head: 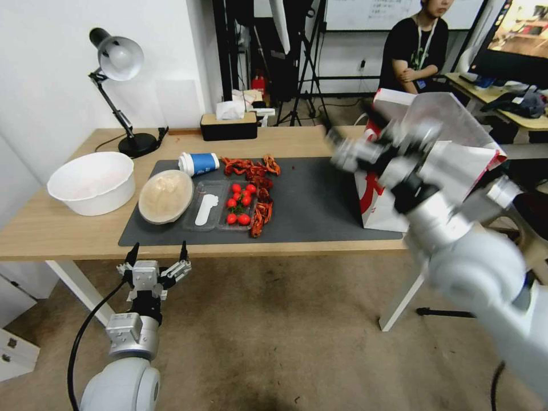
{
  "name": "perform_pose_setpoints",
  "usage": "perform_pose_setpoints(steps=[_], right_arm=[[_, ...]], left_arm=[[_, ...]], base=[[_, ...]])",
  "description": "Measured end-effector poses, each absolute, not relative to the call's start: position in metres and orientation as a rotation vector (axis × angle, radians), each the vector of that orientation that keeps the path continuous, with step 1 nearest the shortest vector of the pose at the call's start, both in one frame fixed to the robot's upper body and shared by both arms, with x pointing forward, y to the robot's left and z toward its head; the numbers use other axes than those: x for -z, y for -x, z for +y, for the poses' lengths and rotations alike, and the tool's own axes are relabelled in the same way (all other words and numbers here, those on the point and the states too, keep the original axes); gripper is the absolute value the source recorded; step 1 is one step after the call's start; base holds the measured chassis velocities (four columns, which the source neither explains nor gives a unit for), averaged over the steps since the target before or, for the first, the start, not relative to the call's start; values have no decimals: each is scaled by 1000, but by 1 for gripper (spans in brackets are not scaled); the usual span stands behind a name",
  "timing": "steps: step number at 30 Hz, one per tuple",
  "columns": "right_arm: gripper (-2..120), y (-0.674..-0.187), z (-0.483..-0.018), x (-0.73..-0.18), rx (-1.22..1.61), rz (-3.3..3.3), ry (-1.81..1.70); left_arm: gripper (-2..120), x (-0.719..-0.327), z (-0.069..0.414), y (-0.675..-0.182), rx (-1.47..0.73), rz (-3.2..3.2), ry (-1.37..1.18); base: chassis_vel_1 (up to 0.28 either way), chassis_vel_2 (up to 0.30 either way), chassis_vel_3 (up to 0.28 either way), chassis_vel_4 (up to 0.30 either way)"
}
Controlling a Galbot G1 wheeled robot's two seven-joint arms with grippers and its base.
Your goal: Pick up the trash from the table and place it into the takeout bag.
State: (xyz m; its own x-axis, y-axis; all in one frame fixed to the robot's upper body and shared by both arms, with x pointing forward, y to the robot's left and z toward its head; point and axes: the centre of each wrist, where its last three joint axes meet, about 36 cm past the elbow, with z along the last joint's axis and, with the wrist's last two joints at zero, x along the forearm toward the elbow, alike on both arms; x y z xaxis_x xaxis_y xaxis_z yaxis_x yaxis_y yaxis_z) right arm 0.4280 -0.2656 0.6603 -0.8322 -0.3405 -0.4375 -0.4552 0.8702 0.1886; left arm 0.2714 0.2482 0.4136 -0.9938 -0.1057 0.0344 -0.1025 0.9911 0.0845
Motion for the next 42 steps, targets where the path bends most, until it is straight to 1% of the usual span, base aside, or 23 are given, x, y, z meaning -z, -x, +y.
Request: perform_pose_setpoints(steps=[3,4,5,7,8,10,11,12,14,15,17,19,26,32,38,40,41,42], right_arm=[[100,-386,-245,-608,-324,2592,889],[100,-386,-245,-608,-324,2592,889],[100,-367,-236,-585,-253,2617,916],[100,-340,-231,-549,-79,2684,852],[100,-340,-231,-549,-79,2684,852],[100,-312,-228,-514,77,2776,624],[100,-304,-226,-504,104,2804,556],[100,-304,-226,-504,104,2804,556],[100,-272,-219,-468,151,2887,382],[100,-272,-219,-468,151,2887,382],[100,-247,-213,-434,115,2935,299],[100,-234,-210,-405,62,2968,248],[100,-225,-213,-375,53,3014,222],[100,-224,-214,-362,52,3038,205],[100,-225,-213,-362,48,3035,203],[100,-226,-213,-362,46,3033,203],[100,-226,-213,-363,45,3031,204],[100,-226,-213,-363,45,3031,204]], left_arm=[[100,-414,250,-272,136,-3097,-158],[100,-414,250,-272,136,-3097,-158],[100,-414,251,-272,139,-3098,-157],[100,-414,251,-272,141,-3098,-155],[100,-414,251,-272,141,-3098,-155],[100,-413,252,-272,140,-3094,-157],[100,-413,253,-272,141,-3093,-157],[100,-413,253,-272,141,-3093,-157],[100,-412,254,-273,144,-3090,-154],[100,-412,254,-273,144,-3090,-154],[100,-410,254,-273,146,-3087,-151],[100,-409,255,-274,149,-3084,-146],[100,-408,254,-273,150,-3079,-140],[100,-407,254,-271,151,-3075,-140],[100,-407,255,-272,156,-3077,-139],[100,-402,257,-275,203,-3079,-133],[100,-397,261,-278,268,-3076,-132],[100,-397,261,-278,268,-3076,-132]], base=[[0,0,0,0],[0,0,0,0],[0,0,0,0],[0,0,0,0],[0,0,0,0],[0,0,0,0],[0,0,0,0],[0,0,0,0],[0,0,0,0],[0,0,0,0],[0,0,0,0],[0,0,0,0],[0,0,0,0],[0,0,0,0],[0,0,0,0],[0,0,0,0],[0,0,0,0],[0,0,0,0]])
